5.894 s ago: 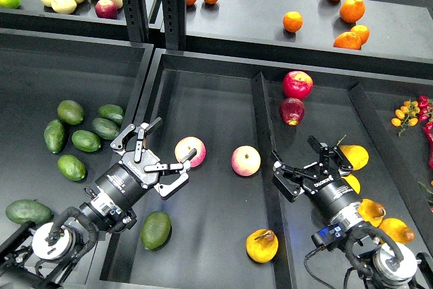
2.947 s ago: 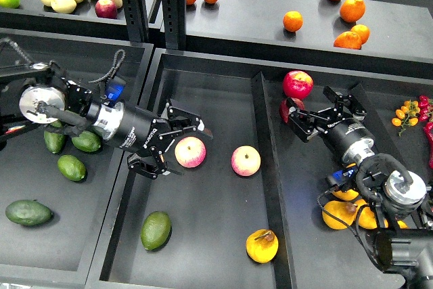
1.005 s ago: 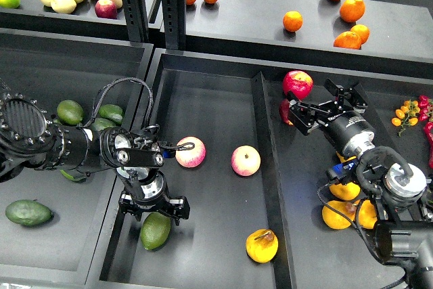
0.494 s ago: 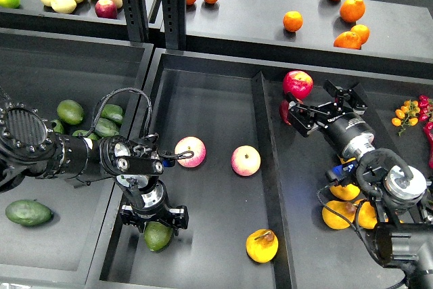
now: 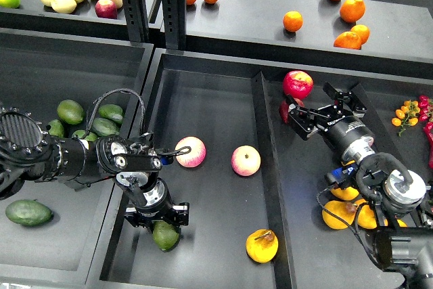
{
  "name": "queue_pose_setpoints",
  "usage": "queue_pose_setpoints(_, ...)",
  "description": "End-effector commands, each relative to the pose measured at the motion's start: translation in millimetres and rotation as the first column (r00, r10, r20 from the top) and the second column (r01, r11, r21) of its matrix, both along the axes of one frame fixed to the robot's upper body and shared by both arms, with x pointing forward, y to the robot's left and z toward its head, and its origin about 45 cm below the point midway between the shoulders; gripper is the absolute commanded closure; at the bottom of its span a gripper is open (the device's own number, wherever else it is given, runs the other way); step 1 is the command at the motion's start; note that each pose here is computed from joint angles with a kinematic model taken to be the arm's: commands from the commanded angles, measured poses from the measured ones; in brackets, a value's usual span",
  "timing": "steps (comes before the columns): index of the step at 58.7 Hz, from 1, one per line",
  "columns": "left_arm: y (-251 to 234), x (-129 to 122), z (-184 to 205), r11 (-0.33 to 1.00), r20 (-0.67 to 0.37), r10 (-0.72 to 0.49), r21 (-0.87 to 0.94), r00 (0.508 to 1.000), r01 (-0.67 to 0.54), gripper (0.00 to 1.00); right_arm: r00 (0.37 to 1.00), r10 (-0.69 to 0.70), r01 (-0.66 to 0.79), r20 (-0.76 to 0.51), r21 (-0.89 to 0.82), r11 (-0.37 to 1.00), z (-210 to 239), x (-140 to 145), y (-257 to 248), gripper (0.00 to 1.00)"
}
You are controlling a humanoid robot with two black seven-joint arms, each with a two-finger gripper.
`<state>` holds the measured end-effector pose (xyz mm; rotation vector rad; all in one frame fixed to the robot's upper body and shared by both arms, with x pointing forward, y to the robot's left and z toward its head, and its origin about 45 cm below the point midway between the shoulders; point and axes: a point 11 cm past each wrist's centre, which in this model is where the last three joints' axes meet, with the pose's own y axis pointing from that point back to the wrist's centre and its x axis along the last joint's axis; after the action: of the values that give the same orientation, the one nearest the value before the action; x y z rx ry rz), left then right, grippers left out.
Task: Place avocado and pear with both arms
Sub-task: 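Lower the left gripper, close on the green avocado and lift it, then carry the avocado to the avocado pile and open the left gripper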
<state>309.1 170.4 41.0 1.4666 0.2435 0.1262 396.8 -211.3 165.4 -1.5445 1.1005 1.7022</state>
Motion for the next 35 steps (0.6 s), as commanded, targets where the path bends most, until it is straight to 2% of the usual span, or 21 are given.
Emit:
queue_pose_setpoints(1,-10,11,10,0.999,0.020,0.026,-0.040,0.999,-0.025,0.84,1.000,0.000,0.000,0.001,0.000,1.000,0,0,0,0.00)
queue_pose_setpoints(8,-27,38,41,0.994,0.084,0.044,-0.101,0.995,-0.035,0.84,1.000,0.003,-0.003,0.009,0.001,1.000,3,0,1,0.00)
queue_pose_setpoints(18,-11,75,78,0.987,0.166,0.115,-0.127,0.979,-0.094,0.84,1.000,0.007,-0.007,0.026,0.006,1.000,9,0,2,0.00)
queue_pose_setpoints(26,29,100,103,0.981,0.233,0.181,-0.107,0.956,-0.160,0.83,1.000,0.007,-0.008,0.028,0.011,1.000,9,-1,3,0.00)
queue_pose_setpoints(35,85,112,116,0.962,0.276,0.273,-0.076,0.922,-0.262,0.81,1.000,0.009,-0.009,0.028,0.011,1.000,9,-3,3,0.00)
